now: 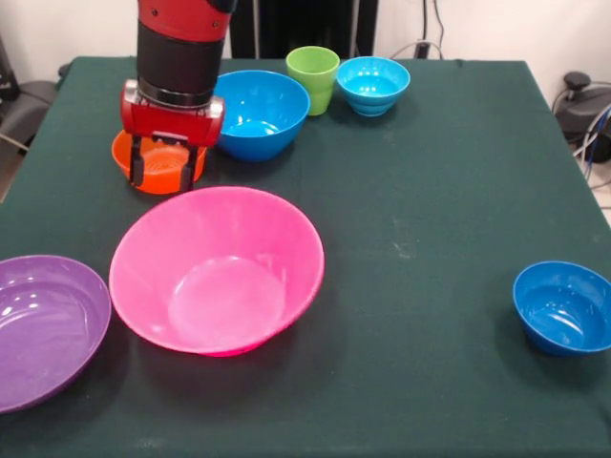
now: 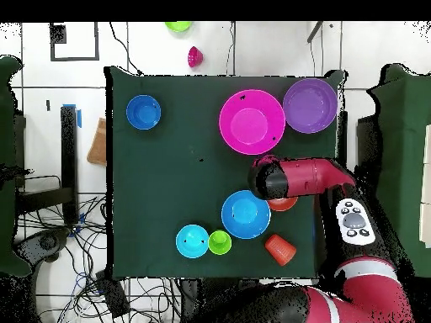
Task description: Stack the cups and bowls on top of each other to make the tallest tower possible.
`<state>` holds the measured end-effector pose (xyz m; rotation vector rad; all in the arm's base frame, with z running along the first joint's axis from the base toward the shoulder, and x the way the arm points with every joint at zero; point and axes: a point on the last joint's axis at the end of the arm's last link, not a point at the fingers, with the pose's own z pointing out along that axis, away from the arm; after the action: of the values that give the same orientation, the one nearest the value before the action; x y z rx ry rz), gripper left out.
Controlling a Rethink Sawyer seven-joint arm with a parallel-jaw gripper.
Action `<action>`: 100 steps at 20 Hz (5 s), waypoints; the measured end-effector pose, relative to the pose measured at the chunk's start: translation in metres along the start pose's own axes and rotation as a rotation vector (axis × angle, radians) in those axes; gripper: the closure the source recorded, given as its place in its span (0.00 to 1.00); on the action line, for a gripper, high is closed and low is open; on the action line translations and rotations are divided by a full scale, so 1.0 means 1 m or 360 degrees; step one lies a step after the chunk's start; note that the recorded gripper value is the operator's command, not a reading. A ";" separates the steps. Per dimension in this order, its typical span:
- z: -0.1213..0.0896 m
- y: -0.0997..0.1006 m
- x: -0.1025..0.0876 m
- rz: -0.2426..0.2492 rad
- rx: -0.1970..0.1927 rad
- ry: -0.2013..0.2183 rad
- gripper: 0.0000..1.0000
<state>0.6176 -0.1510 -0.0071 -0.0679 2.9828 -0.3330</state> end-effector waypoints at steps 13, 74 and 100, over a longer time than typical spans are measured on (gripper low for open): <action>0.007 0.010 -0.006 -0.0043 -0.0015 -0.0099 0.00; -0.038 -0.007 -0.035 0.0272 -0.0115 0.0048 0.00; 0.005 0.004 -0.015 0.0261 -0.0130 0.0057 0.00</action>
<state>0.6336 -0.1471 -0.0112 0.1749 3.0108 -0.1953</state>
